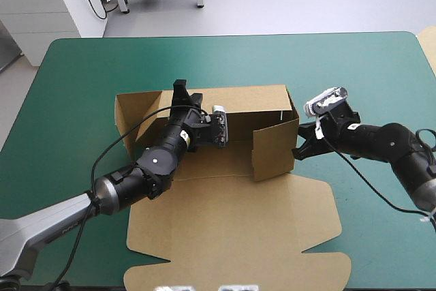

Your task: Fold the box

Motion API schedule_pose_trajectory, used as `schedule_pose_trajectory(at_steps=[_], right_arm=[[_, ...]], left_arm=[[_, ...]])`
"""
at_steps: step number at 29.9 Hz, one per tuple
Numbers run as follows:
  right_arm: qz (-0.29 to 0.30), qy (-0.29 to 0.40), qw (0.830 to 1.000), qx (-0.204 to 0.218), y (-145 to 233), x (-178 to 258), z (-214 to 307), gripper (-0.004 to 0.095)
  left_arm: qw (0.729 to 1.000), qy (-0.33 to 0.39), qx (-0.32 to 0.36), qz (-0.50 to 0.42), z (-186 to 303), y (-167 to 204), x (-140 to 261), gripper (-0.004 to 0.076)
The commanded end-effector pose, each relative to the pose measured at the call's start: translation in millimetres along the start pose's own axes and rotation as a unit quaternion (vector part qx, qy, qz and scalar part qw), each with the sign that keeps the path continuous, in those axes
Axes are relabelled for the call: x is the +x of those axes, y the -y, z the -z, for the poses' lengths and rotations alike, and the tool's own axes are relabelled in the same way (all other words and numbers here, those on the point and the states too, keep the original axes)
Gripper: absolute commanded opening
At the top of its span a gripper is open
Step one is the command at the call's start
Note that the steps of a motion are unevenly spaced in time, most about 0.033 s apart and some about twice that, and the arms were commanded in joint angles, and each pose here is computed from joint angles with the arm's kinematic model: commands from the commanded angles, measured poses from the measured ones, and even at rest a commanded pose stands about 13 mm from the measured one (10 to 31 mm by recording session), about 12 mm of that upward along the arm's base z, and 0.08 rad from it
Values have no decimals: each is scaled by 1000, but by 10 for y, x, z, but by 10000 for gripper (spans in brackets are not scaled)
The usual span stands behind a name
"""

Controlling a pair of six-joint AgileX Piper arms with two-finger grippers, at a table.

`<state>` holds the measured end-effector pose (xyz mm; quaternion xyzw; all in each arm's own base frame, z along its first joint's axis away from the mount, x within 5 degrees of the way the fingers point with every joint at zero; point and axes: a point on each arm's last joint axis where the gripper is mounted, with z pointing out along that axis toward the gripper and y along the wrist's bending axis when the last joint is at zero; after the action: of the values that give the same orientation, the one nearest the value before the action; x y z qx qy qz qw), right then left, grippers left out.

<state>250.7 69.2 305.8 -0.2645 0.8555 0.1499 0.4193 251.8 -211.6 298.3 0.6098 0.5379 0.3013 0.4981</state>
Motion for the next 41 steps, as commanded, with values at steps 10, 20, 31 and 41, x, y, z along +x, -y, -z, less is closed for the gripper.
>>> schedule_pose_trajectory(at_steps=[10,20,31,41], right_arm=[[90,53,994,-30,-123,-56,155,239],[104,49,992,-54,-165,-43,153,376],[121,59,990,-52,-152,-58,118,680],[129,37,989,-61,-232,-37,-194,677]], left_arm=[[999,0,-30,22,112,-174,4,-8],[999,-2,-23,35,112,-161,9,-8],[998,31,4,62,112,-117,-53,-8],[998,41,35,20,132,96,-70,-8]])
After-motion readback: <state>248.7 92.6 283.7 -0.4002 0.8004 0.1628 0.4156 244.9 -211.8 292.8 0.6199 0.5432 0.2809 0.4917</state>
